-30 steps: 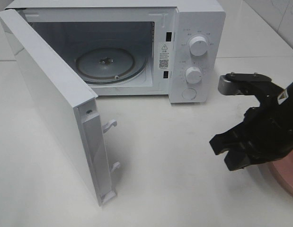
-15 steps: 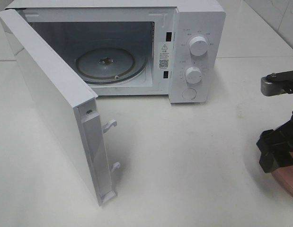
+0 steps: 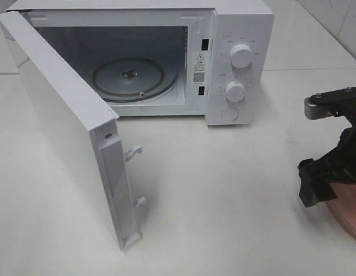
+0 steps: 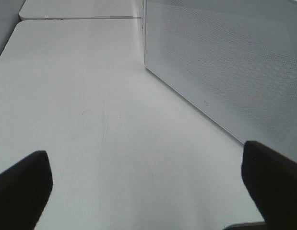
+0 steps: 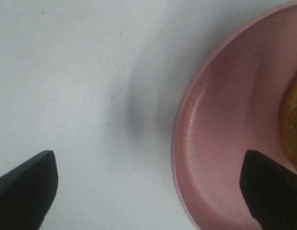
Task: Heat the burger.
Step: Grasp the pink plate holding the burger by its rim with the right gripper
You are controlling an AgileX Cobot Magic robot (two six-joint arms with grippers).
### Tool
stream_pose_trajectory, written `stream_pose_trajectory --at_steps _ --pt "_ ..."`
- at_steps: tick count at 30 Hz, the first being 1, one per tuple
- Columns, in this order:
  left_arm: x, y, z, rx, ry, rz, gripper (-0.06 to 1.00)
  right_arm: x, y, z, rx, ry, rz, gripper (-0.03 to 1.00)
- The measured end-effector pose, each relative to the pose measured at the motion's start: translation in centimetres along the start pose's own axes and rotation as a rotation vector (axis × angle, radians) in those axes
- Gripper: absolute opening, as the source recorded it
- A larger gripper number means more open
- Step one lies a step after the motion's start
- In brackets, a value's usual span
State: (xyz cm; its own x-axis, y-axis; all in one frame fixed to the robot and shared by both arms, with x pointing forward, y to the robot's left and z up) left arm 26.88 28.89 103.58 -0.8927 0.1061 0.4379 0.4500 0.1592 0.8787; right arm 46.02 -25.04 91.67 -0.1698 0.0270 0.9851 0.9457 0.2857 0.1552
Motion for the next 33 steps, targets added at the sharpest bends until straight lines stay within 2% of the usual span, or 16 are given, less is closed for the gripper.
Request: stream_pose_trajectory --at_steps 16,33 --pt "0.0 0.0 0.0 0.000 0.000 0.000 0.99 -4.4 0.8 -2.6 -0.070 -0.027 0.048 0.91" --pt "0.0 0.0 0.0 0.000 0.000 0.000 0.99 -7.5 0.6 -2.5 -0.058 -0.017 0.116 0.85"
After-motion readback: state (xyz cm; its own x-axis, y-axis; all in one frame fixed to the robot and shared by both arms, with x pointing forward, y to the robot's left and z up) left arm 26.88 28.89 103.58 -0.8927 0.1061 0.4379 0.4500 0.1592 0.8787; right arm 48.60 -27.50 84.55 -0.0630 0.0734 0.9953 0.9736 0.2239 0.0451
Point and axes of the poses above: a point on each arm's last joint axis where the gripper is mounted, x pointing back along that axis away from the gripper, z along the wrist's bending axis when the last joint is at zero, y = z × x, the point moved 4 cm from there along -x, pointing out along that axis toward the gripper, and after that the axes turned 9 degrees about x, right-handed, at the moved point
